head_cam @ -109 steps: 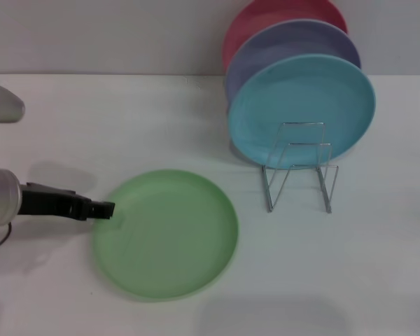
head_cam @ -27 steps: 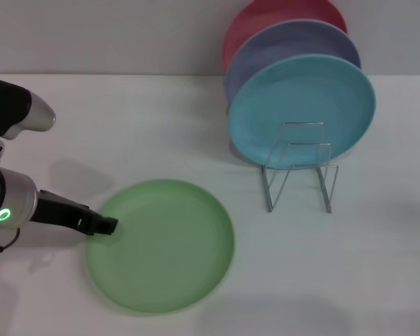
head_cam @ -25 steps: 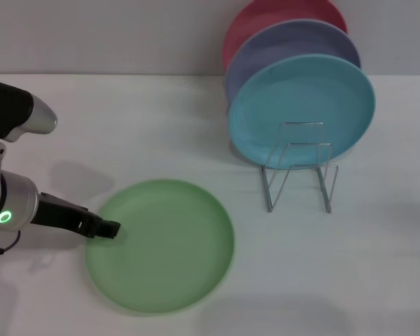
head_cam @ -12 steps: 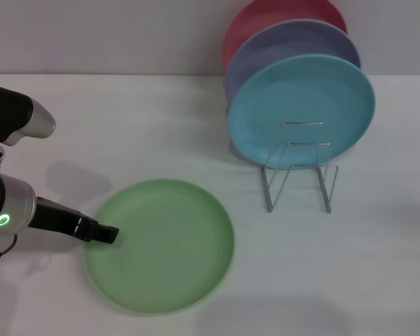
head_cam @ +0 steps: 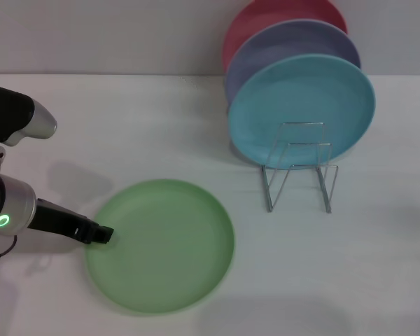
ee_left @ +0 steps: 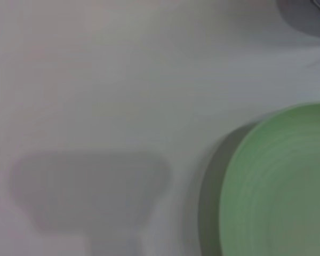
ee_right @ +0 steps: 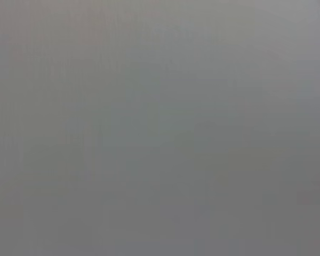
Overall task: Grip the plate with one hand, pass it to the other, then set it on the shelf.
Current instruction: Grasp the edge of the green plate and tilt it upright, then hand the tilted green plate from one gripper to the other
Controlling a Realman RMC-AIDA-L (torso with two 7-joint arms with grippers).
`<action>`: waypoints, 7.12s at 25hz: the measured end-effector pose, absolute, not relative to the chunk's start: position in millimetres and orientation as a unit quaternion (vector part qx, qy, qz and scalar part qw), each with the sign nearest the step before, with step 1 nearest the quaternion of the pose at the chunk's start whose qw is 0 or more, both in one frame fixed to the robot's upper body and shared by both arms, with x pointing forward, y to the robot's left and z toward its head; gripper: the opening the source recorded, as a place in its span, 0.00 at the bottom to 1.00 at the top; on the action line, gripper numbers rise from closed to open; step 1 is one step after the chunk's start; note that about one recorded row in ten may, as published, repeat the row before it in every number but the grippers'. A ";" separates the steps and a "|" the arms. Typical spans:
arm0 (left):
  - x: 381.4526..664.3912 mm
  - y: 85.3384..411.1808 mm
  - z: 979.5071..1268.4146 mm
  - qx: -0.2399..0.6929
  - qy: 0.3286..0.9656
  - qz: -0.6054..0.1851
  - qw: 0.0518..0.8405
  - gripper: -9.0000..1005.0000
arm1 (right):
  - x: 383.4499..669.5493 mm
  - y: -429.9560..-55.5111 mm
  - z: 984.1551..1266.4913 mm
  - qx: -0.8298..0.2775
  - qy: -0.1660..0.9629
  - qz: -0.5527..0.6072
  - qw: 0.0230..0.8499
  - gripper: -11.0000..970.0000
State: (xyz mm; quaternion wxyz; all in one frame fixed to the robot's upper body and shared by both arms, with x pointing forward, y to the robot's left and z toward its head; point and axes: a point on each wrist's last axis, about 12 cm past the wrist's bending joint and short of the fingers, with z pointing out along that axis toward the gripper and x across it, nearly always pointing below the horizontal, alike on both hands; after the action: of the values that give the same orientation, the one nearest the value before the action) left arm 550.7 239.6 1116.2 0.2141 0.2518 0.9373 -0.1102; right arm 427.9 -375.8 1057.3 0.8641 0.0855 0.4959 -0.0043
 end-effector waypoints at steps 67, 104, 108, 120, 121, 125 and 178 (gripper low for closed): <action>562.7 222.0 1183.7 0.304 0.888 -0.088 0.333 0.02 | 594.2 -243.2 1230.1 -0.176 0.576 0.225 0.766 0.85; 578.6 216.8 1215.1 0.316 0.873 -0.059 0.367 0.02 | 637.5 -139.0 1267.9 -0.322 0.819 0.231 0.415 0.84; 579.3 215.7 1216.4 0.317 0.872 -0.059 0.368 0.02 | 645.6 -132.6 1256.7 -0.332 0.834 0.218 0.382 0.84; 580.8 213.2 1219.2 0.319 0.870 -0.060 0.371 0.02 | 650.6 -110.9 1235.9 -0.385 0.839 0.195 0.332 0.84; 581.0 212.9 1219.5 0.320 0.870 -0.060 0.371 0.02 | 650.6 -109.8 1235.0 -0.388 0.839 0.191 0.332 0.84; 581.5 212.3 1220.4 0.320 0.869 -0.060 0.372 0.02 | 651.3 -106.1 1230.2 -0.394 0.839 0.183 0.327 0.84; 585.9 211.8 1227.0 0.319 0.865 -0.061 0.382 0.04 | 660.9 -81.0 1200.0 -0.426 0.826 0.142 0.342 0.55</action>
State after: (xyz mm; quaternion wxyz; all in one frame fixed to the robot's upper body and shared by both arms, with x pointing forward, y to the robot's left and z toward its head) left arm 585.9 211.8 1227.0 0.3815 0.3195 0.8652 -0.0612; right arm 660.9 -81.0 1200.0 0.3425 -0.4256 0.8255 0.1416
